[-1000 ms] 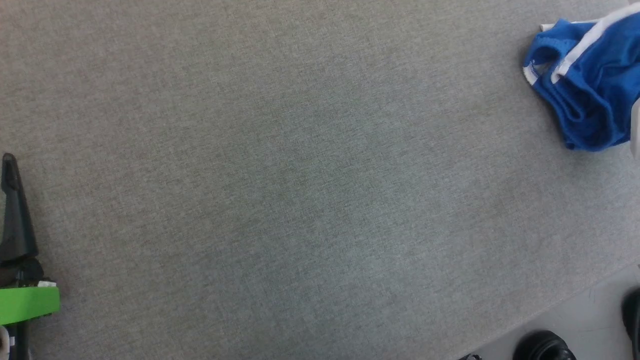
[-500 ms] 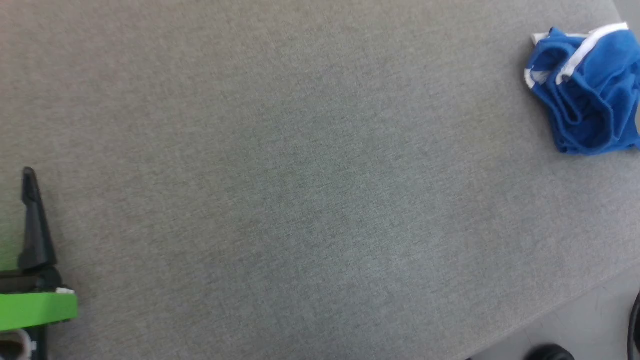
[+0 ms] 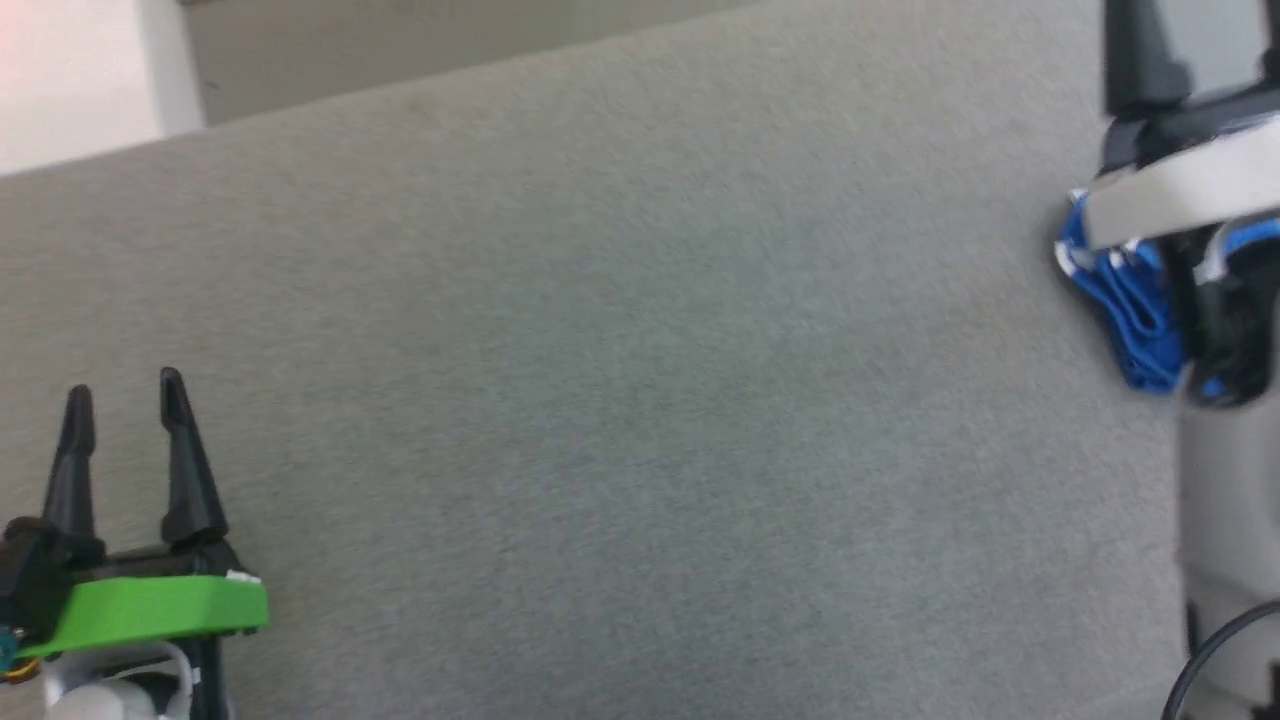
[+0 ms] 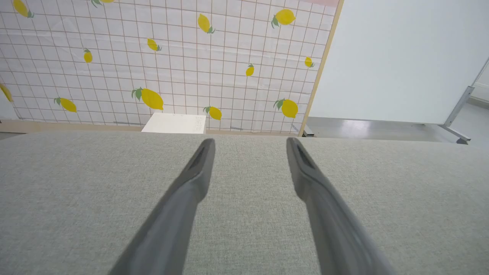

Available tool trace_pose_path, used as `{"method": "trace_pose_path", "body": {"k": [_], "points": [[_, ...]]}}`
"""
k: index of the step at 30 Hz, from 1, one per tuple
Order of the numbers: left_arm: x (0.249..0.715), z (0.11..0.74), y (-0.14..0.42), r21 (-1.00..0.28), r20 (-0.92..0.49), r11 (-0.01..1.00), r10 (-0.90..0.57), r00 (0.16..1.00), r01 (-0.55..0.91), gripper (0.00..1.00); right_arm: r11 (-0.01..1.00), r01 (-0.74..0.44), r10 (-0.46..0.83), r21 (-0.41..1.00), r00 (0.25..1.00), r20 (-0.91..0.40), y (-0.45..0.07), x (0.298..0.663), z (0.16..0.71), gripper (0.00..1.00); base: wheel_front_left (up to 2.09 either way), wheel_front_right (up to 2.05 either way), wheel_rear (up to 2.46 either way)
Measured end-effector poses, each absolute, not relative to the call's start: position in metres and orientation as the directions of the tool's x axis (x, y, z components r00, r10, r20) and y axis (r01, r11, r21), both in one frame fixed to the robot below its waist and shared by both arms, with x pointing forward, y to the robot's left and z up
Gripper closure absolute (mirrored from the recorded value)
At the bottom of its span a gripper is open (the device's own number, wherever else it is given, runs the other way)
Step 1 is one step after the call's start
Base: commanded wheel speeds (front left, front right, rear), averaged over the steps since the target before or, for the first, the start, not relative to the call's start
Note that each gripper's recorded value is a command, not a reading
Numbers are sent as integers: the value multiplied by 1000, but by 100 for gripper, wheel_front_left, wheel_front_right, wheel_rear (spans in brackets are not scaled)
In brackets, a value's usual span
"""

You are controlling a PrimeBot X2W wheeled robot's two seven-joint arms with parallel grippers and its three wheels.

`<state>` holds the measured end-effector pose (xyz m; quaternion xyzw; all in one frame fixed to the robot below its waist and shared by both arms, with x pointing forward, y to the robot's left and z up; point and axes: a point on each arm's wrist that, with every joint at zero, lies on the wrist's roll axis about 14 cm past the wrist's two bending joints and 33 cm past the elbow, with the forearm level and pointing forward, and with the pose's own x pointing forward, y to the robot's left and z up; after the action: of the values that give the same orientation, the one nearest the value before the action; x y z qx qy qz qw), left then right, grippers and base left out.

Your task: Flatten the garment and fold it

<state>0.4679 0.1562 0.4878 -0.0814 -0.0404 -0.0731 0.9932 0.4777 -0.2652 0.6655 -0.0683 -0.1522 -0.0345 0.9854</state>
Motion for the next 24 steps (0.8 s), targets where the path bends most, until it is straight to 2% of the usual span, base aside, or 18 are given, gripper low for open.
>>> {"method": "trace_pose_path", "body": {"k": [6, 14, 19, 24], "points": [[446, 513, 182, -162, 141, 985, -41, 989, 64, 0, 999, -41, 32, 16, 923, 384, -213, 464, 669, 0, 0, 0, 0], [415, 537, 209, -166, 186, 986, 54, 981, -23, 0, 975, -154, 74, 161, 905, 418, -176, 445, 642, 0, 0, 0, 0], [395, 549, 218, -173, 212, 983, 93, 973, -56, 0, 954, -174, 72, 246, 923, 377, -166, 432, 612, 0, 0, 0, 0], [383, 553, 220, -176, 220, 982, 105, 970, -66, 0, 951, -162, 72, 264, 945, 320, -163, 420, 587, 0, 0, 0, 0]]}}
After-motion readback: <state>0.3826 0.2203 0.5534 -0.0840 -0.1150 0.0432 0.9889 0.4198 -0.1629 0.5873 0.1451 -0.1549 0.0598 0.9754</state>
